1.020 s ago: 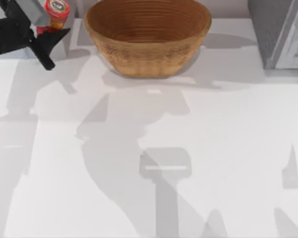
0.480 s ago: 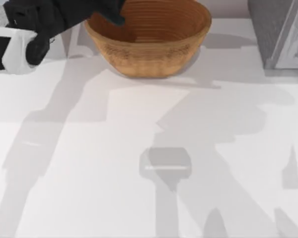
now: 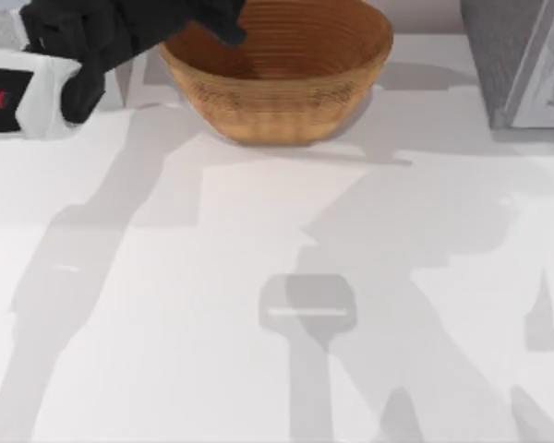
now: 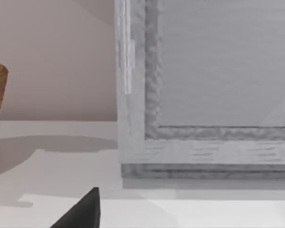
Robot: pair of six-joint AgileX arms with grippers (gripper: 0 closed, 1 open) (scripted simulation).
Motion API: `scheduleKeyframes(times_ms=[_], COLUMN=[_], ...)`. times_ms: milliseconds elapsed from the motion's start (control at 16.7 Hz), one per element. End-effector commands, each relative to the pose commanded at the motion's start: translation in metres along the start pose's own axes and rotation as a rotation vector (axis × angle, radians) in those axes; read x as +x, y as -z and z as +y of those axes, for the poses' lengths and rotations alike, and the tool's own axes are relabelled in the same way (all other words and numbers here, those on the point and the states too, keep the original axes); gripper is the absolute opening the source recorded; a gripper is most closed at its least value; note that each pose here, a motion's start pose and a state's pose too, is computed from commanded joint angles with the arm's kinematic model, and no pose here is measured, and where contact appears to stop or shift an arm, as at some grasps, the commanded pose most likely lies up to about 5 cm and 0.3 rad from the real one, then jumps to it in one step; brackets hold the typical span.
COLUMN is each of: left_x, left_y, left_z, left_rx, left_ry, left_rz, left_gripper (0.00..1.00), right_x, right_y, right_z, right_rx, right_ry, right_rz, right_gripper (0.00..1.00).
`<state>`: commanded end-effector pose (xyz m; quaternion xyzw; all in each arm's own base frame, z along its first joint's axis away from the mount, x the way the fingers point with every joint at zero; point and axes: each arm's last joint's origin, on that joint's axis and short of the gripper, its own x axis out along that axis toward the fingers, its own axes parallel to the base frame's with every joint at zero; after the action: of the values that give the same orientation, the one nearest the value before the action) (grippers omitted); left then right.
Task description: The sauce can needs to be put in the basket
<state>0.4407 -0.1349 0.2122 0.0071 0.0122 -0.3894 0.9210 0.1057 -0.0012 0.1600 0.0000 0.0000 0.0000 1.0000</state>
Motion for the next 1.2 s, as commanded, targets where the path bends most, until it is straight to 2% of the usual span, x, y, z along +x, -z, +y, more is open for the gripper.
scheduleKeyframes(times_ms=[660, 960, 1200], left_x=[0.060, 0.064, 0.064], left_y=[0.012, 0.015, 0.015], left_z=[0.001, -0.001, -0.001], left_rx=[0.001, -0.001, -0.001], left_ry=[0.004, 0.002, 0.002], left_rz=[-0.007, -0.002, -0.002], left_gripper=[0.00, 0.00, 0.30], right_x=[0.000, 0.000, 0.000], right_y=[0.000, 0.000, 0.000], right_z=[0.000, 0.000, 0.000], right_rx=[0.000, 0.000, 0.000], right_ry=[0.000, 0.000, 0.000], right_rz=[0.000, 0.000, 0.000], right_gripper=[1.00, 1.00, 1.00])
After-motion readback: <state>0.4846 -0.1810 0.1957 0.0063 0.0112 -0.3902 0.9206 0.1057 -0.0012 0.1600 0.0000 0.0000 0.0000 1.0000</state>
